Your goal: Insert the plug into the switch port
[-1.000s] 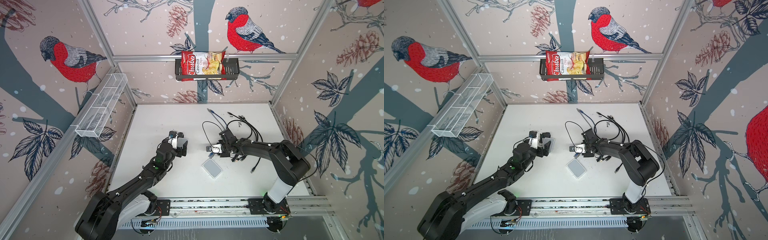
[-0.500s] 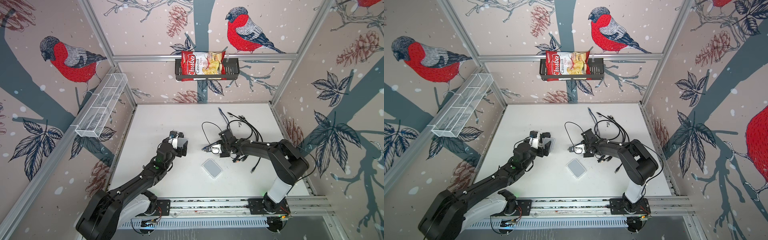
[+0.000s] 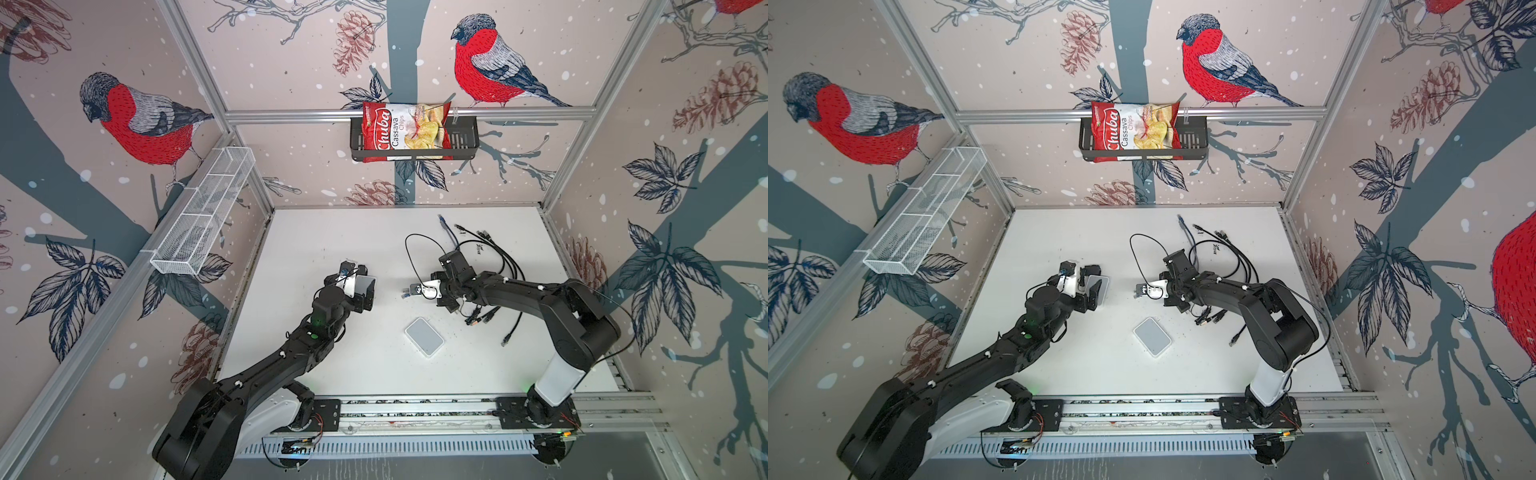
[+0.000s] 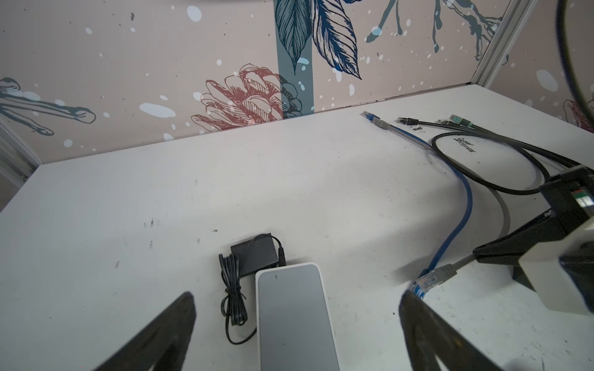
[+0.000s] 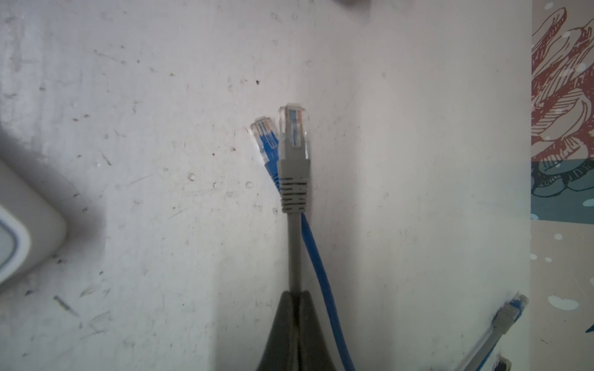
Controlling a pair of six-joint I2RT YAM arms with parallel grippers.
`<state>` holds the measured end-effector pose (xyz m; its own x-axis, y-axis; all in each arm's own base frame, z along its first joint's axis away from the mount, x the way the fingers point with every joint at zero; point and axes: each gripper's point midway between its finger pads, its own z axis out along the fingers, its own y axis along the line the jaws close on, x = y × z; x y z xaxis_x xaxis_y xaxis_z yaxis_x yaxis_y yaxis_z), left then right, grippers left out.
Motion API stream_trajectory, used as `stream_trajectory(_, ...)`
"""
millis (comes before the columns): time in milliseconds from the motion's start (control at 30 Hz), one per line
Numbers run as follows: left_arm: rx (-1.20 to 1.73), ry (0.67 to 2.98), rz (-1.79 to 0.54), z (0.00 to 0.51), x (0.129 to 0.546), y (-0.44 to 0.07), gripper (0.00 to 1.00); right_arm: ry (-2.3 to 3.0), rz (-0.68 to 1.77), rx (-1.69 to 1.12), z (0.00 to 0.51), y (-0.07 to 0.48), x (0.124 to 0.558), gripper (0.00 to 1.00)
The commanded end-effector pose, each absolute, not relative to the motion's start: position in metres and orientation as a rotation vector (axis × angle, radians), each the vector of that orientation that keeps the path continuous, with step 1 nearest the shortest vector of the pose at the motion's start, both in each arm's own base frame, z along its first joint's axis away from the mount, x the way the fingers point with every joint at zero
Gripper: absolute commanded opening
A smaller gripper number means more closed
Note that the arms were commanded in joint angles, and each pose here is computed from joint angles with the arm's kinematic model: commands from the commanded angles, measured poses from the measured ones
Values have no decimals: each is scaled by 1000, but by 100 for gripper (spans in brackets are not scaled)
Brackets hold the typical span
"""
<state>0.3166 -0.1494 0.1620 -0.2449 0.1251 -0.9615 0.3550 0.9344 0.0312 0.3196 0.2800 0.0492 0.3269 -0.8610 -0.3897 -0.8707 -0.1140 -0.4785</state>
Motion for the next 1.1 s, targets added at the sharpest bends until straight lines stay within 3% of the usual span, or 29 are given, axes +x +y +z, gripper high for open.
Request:
stream_trajectory(0, 583, 1715, -254, 170, 311, -175, 97, 1500, 81, -1884, 64, 291, 324, 0)
stream_trajectory(533, 1151, 1637, -11, 139, 318, -200, 93, 1526, 122, -1773, 74, 289, 336, 0)
stream_trajectory(733, 1333, 1533, -65, 133, 299, -215, 90, 1487, 129, -1766, 78, 289, 333, 0)
stream_trajectory(1067, 1398, 1492, -197, 118, 299, -238, 83, 1412, 187, -1775, 88, 300, 326, 0)
